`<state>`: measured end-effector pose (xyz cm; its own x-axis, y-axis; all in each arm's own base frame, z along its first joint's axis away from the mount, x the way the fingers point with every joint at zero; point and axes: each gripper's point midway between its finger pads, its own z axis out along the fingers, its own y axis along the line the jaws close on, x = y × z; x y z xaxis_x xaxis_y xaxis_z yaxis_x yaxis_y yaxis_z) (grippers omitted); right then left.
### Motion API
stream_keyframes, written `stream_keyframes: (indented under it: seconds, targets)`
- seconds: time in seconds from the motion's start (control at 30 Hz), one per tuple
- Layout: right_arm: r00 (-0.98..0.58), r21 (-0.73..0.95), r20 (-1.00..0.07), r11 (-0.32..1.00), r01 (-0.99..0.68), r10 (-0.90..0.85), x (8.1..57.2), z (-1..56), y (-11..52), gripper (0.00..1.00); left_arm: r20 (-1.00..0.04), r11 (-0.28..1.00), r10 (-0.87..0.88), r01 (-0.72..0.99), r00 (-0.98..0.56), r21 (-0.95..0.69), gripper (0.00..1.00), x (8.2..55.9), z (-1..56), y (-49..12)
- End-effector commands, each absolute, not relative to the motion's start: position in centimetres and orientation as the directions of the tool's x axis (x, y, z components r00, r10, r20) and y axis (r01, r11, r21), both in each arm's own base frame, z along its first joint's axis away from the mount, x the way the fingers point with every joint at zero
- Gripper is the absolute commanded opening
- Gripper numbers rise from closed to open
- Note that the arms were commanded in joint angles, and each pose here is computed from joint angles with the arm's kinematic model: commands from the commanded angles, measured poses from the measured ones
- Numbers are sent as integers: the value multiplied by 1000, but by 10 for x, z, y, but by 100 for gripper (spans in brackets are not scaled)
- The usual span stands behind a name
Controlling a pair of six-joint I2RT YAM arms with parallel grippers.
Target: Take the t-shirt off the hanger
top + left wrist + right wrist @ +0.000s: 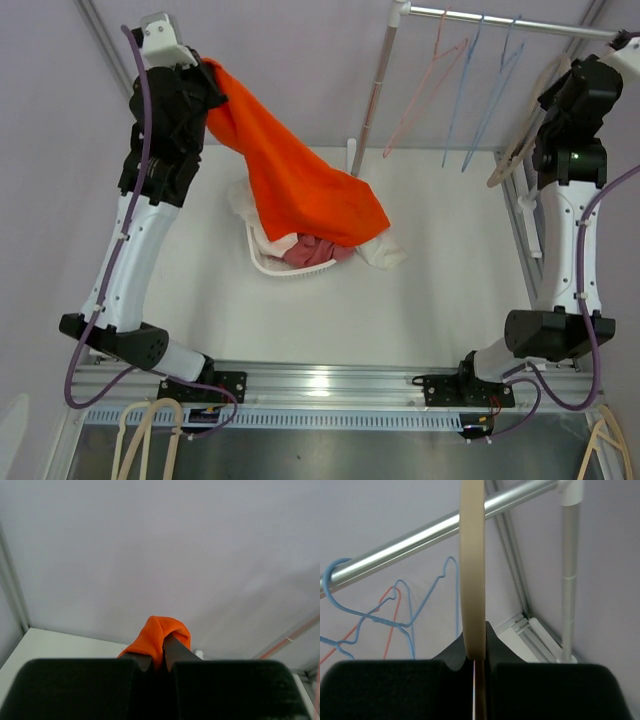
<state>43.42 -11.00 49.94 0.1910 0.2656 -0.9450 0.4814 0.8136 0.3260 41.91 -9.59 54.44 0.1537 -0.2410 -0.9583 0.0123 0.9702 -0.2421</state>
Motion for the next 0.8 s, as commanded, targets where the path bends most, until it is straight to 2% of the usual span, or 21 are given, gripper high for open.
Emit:
stream_keyframes:
  seconds: [0.0, 0.03, 0.1, 0.2, 0.23, 0.37, 0.5, 0.57, 0.73, 0.77]
  targets:
    - [287, 332, -928, 881, 337, 240, 447, 548, -95, 0, -951, 948, -304, -84, 46, -307, 1, 428, 489, -74]
    - [299, 327, -925, 893, 309, 235, 451, 554, -92, 0, -947, 944, -321, -71, 24, -322, 1, 422, 482, -77]
    - [304, 315, -924, 913, 259, 232, 462, 563, -91, 0, -922, 927, -371, -104, -115, -360, 1, 419, 426, -88]
    - [301, 285, -928, 938, 197, 219, 473, 575, -82, 0, -878, 941, -339, -118, -339, -318, 1, 414, 326, -118]
    - [297, 283, -929, 941, 186, 221, 475, 575, -81, 0, -836, 953, -303, -124, -456, -278, 1, 412, 268, -129]
    - [301, 276, -930, 942, 193, 211, 479, 574, -83, 0, -700, 945, -283, -65, -655, -321, 1, 407, 172, -171]
    - [314, 260, -930, 944, 201, 189, 481, 578, -86, 0, -642, 945, -183, 47, -744, -324, 1, 397, 127, -217]
    - [322, 244, -931, 951, 193, 173, 486, 582, -87, 0, -592, 915, -171, 96, -788, -392, 1, 392, 110, -242]
    - [331, 181, -935, 976, 123, 132, 501, 593, -80, 0, -415, 893, -129, 77, -901, -444, 1, 388, 33, -271]
    - [325, 179, -936, 977, 120, 131, 506, 589, -80, 0, -422, 896, -128, 78, -897, -437, 1, 389, 34, -271]
